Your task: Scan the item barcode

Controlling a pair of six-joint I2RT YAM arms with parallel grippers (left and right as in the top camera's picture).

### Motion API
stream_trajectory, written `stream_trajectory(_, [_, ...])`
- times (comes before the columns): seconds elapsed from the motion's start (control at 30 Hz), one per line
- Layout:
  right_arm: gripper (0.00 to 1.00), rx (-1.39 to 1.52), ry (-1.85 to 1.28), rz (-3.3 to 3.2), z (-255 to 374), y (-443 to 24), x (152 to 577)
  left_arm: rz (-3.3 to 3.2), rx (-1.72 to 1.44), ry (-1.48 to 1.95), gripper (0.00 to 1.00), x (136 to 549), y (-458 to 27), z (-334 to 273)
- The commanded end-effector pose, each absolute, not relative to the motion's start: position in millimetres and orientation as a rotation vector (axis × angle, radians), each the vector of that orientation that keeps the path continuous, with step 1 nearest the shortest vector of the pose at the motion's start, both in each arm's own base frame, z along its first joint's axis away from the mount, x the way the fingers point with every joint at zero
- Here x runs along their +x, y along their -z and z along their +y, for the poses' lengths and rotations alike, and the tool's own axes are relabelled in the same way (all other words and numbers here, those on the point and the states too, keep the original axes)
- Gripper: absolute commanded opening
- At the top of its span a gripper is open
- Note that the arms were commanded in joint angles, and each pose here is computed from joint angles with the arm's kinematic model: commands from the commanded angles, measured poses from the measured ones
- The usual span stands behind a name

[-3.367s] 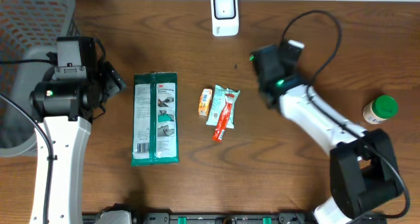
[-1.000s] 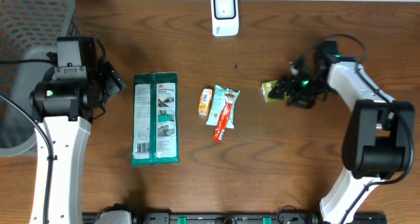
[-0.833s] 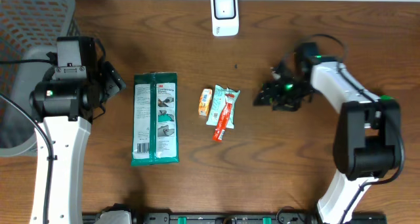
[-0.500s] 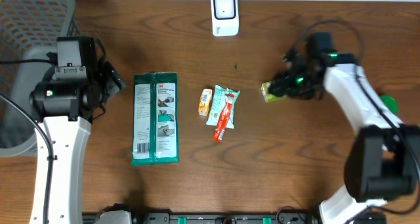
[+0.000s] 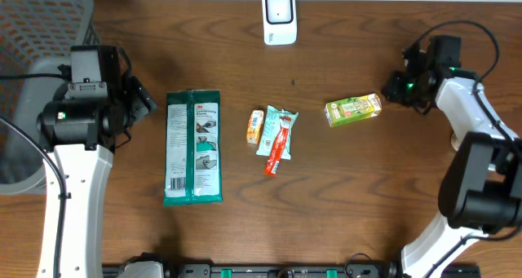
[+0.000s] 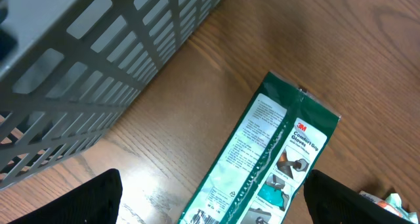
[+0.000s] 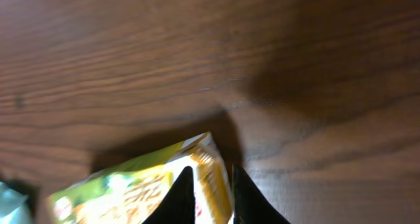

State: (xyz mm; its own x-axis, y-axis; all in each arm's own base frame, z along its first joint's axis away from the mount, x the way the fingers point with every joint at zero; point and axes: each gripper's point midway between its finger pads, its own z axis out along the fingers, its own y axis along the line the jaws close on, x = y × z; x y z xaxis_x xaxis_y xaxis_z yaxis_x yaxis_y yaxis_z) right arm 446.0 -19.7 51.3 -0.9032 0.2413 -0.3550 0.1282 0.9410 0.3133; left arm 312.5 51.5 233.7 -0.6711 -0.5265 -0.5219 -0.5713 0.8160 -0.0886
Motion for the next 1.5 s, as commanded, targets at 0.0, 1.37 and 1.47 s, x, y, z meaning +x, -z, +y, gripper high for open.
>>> stream_trajectory(0.0, [0.18,0.291,-0.341,2.748,-26,-26,444,2.448,-0.801,-0.130,0.89,312,-238,55])
stream_trajectory(1.37, [0.54,-0.390,-0.441,2.945,104,-83,348,2.448,-0.801,-0.130,0.89,312,-238,55])
stream_trajectory(1.47, [0.75,-0.521,-0.368,2.848,108,-92,360,2.448,-0.801,-0.130,0.89,312,-238,55])
